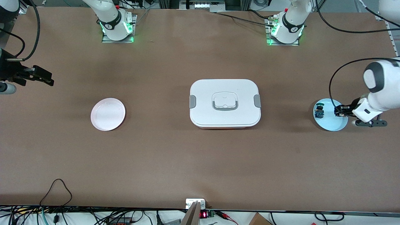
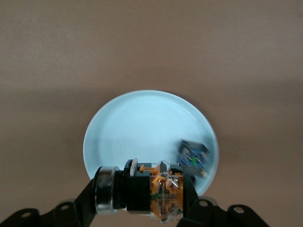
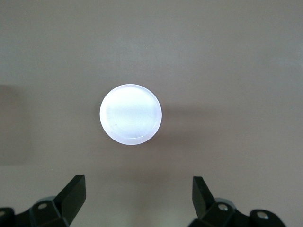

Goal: Transfer orange switch to right arm and place
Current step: 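Lift the switch with the left gripper and carry it over the box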

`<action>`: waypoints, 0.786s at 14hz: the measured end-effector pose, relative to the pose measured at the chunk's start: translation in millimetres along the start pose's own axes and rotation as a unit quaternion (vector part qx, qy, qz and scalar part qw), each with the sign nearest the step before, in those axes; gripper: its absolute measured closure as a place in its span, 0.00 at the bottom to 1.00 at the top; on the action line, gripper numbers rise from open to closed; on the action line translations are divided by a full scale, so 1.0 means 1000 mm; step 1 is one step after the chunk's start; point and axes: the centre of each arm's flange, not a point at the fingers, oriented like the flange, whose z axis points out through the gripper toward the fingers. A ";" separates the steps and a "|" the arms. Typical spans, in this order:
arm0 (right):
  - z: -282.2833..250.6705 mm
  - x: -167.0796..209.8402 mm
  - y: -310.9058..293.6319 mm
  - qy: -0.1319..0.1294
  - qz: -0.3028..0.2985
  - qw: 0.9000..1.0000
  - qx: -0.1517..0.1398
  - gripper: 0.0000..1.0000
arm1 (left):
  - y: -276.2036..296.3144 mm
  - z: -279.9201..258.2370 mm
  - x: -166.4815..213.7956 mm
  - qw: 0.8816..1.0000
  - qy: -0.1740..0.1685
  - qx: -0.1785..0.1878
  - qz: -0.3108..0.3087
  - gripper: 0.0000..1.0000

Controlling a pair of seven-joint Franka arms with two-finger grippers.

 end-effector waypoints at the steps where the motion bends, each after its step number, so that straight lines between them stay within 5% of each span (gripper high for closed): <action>1: 0.000 0.000 0.000 0.000 0.000 1.000 0.000 0.00 | 0.013 -0.030 0.006 1.000 -0.013 -0.002 0.012 0.28; 3: 0.000 0.000 0.000 0.000 0.000 1.000 0.000 0.00 | 0.041 -0.075 0.012 0.999 -0.033 -0.020 0.026 0.28; 7: 0.000 0.000 -0.001 0.000 -0.001 1.000 0.001 0.00 | 0.096 -0.120 0.012 0.990 -0.055 -0.122 0.047 0.28; 11: 0.001 0.002 -0.002 0.003 -0.002 1.000 0.001 0.00 | 0.169 -0.136 0.003 0.952 -0.087 -0.274 0.104 0.28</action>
